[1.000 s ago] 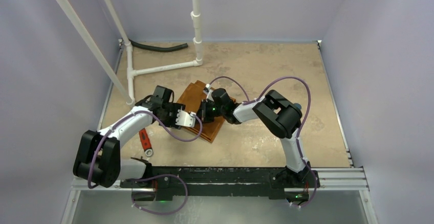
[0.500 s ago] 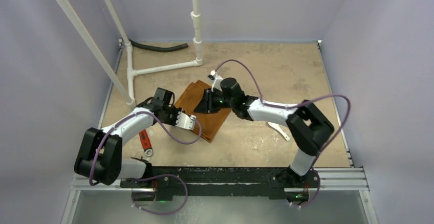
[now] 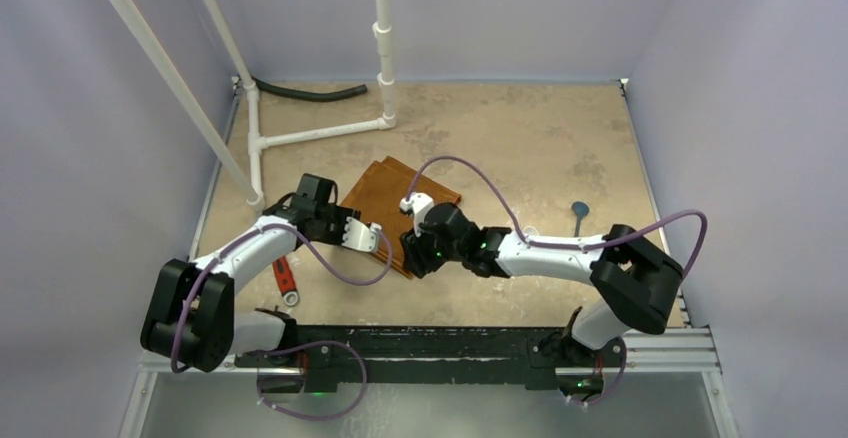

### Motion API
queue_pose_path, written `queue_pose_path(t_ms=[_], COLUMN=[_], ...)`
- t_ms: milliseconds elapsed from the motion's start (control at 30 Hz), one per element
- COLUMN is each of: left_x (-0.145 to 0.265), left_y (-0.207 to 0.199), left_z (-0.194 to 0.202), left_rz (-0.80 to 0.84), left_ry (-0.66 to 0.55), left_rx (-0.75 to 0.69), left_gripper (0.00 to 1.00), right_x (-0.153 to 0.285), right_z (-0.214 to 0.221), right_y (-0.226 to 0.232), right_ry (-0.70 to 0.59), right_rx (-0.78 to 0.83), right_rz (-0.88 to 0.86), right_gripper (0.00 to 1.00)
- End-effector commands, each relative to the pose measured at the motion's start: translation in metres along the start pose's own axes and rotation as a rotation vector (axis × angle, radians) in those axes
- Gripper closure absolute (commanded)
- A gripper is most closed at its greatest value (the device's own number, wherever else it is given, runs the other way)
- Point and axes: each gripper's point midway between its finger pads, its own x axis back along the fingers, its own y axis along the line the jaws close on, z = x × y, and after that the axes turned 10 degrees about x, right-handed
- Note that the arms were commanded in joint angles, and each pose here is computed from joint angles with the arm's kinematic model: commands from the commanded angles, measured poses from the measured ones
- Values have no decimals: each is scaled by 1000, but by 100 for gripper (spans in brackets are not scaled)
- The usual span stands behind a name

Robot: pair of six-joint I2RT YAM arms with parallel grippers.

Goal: Fold the napkin into a case and place the utensils inside
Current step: Smooth out the top corner of the smaller-rectangle-folded napkin at the center of the board, then pick up the upper triangle-folded napkin from the center of the board.

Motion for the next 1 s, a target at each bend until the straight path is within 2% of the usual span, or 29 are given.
queue_pose_path(t_ms=[0,100,267,633,867,967], left_x=[6,10,21,15,17,11], left_y=[10,10,2,17,7,4], left_z=[-8,-9,-1,13,-1,1], left_rz=[-60,-49,-21,-65,-10,4], left_ry=[-54,-58,-119,-137,-211,-207], left_rx=[-11,-5,7,56,-23,-36], left_gripper=[59,57,55,51,47,47], right_x=[1,-2,-14,-25,-18,-11], right_z=[-2,4,19,39,53,50], right_y=[7,24,30,20,14,13], right_ry=[-5,1,45,158,233,212], right_rx=[272,379,418,383,360,397], right_rz=[71,51,37,88,111,108], right_gripper=[47,45,41,40,41,41])
